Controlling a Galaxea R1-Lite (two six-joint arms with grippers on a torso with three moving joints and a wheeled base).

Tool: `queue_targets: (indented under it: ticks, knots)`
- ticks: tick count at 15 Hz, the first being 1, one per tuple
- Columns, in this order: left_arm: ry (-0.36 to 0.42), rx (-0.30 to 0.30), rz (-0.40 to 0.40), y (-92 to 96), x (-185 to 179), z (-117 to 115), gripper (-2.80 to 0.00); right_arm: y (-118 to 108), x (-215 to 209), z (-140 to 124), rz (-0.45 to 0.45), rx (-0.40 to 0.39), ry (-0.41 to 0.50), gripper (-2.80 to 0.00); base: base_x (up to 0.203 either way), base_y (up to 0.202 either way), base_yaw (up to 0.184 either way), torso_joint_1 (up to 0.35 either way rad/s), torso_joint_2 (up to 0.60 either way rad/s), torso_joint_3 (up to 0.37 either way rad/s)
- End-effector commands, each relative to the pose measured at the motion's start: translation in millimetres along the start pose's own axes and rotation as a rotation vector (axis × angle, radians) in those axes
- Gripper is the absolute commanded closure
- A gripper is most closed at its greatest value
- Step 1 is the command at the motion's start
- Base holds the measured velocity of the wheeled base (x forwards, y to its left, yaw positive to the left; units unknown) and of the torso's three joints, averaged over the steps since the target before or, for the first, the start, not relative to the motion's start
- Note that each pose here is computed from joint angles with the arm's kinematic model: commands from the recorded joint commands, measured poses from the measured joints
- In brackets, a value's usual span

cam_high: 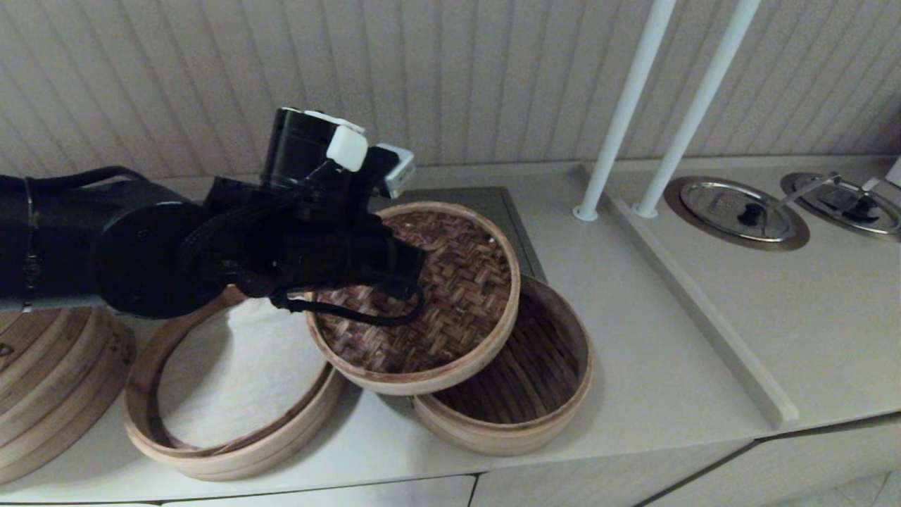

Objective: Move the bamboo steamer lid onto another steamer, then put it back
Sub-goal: Put the steamer

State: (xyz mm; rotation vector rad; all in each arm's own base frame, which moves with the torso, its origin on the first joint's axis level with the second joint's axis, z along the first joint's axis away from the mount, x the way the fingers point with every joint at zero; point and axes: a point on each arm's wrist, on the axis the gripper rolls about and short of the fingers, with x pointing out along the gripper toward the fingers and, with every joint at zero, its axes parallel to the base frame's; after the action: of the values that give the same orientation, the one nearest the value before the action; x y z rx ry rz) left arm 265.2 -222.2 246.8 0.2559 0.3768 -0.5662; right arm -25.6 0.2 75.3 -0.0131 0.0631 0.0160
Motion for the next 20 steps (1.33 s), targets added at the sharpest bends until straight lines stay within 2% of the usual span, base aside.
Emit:
queue_targets:
  ticks: [1, 7, 20]
  knots:
    - [0.012, 0.017, -0.017, -13.5, 15, 0, 0.00, 0, 0, 0, 0.001, 0.000, 0.003, 0.00, 0.000, 0.000, 0.000, 0.000, 0.00, 0.000]
    - [0.017, 0.062, -0.044, -49.4, 43, 6, 0.00, 0, 0, 0, 0.000, 0.001, 0.001, 0.00, 0.000, 0.000, 0.000, 0.000, 0.00, 0.000]
    - [0.036, 0.097, -0.096, -79.2, 56, 10, 0.00, 0, 0, 0, 0.000, 0.001, 0.001, 0.00, 0.000, 0.000, 0.000, 0.000, 0.00, 0.000]
